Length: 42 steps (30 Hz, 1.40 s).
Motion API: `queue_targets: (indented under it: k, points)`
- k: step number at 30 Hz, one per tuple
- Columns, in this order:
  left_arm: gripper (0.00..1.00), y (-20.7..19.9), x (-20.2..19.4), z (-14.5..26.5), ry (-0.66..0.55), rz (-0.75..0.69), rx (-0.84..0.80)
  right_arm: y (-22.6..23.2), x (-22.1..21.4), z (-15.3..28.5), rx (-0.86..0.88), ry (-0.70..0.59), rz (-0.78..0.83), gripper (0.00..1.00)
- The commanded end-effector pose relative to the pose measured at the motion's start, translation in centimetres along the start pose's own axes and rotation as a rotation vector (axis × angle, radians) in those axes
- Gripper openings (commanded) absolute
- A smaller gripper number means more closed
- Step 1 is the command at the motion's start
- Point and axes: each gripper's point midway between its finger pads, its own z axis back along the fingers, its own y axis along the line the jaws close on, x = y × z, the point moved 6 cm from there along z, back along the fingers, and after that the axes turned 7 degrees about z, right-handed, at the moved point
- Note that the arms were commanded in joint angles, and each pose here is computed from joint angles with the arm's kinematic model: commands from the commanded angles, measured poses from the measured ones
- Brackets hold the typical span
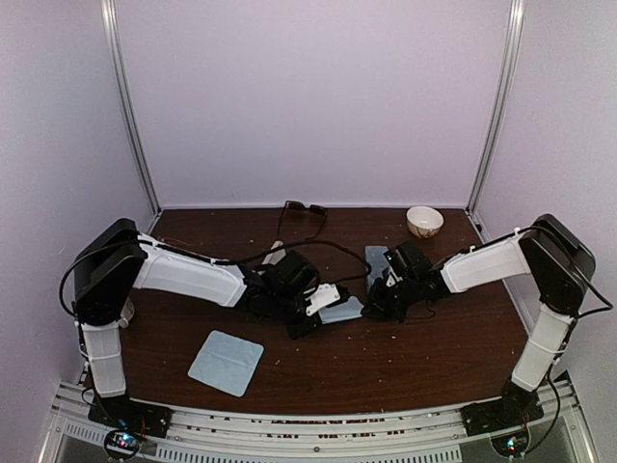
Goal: Organize the sunglasses
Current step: Place the glasses cleaning cloth in the sunglasses case.
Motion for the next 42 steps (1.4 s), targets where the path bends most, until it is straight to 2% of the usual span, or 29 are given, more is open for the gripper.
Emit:
queue_targets:
  k: [1,14,21,42]
  points:
    - [0.0,0.0,2.8,2.4,-0.091,0.06,-0.011,1.7,1.1,1.9,0.012,-0.046,0.052,0.0]
    - [0.0,0.3,5.2,6.1,-0.153,0.198,-0.019,4.7,2.5,5.3,0.044,-0.098,0.137,0.0]
    - [0.0,0.3,5.0,6.5,-0.155,0.25,-0.018,5.2,4.1,6.8,0.044,-0.134,0.148,0.0]
    - [0.0,1.5,2.9,4.4,-0.078,0.463,0.049,8.7,5.7,3.0,0.035,-0.055,0.195,0.0]
